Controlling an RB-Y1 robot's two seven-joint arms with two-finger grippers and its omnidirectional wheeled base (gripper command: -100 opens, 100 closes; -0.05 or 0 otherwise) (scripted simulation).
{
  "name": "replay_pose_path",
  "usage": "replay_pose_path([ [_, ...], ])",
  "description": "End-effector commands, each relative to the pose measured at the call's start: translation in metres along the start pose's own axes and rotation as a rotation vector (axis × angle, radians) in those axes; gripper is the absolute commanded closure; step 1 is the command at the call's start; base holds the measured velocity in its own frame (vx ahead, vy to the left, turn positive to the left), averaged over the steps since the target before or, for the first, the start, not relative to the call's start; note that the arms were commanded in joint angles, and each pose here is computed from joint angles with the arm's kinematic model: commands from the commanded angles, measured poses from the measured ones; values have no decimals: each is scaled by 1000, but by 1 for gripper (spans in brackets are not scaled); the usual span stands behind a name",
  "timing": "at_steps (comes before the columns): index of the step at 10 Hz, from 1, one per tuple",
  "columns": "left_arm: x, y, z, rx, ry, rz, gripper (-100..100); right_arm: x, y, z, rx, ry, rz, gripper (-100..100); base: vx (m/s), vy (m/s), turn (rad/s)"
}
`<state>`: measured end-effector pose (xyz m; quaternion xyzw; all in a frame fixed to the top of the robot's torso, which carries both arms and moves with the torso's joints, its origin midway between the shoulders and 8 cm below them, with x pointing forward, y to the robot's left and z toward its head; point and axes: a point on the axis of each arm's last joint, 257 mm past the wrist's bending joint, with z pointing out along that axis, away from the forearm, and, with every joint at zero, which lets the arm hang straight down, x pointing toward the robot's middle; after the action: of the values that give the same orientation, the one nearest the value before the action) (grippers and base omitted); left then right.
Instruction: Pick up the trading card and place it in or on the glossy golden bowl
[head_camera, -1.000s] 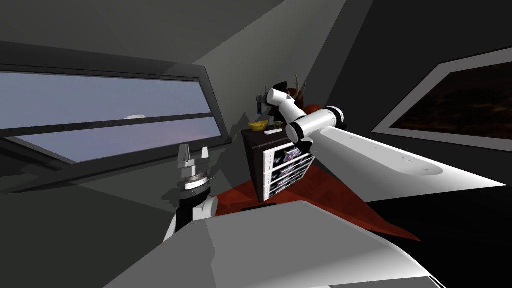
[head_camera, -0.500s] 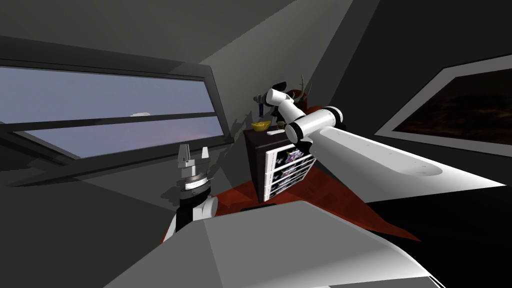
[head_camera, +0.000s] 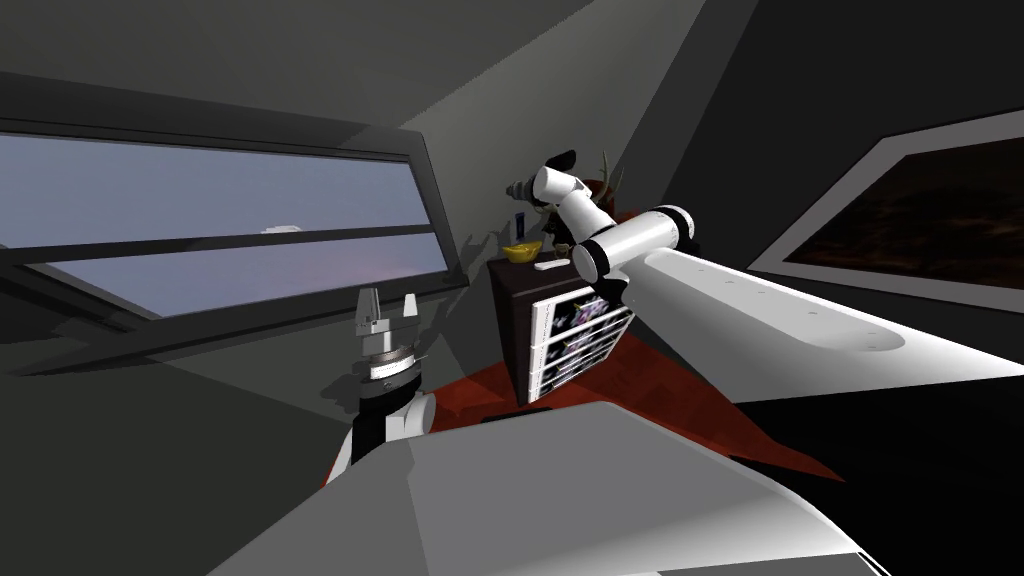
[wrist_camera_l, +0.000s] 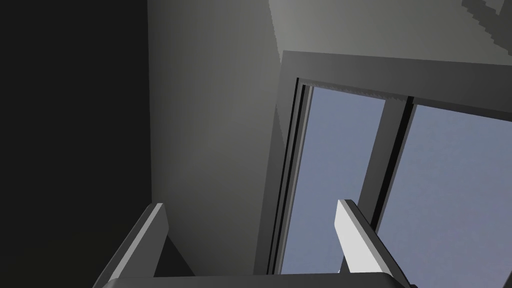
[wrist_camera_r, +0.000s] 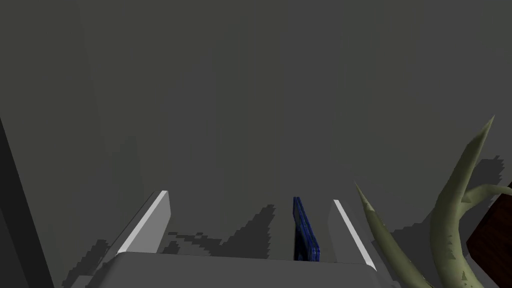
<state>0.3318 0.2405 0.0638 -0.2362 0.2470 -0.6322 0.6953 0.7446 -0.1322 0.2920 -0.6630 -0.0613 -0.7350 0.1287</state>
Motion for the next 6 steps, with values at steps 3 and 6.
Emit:
replay_pose_path([
  [3, 0, 0, 0, 0, 0, 0, 0, 27, -9, -5, 8, 8, -10, -100, 2, 21, -11],
  [6, 0, 0, 0, 0, 0, 0, 0, 46, -15, -10, 12, 16, -17, -100, 5, 23, -10],
])
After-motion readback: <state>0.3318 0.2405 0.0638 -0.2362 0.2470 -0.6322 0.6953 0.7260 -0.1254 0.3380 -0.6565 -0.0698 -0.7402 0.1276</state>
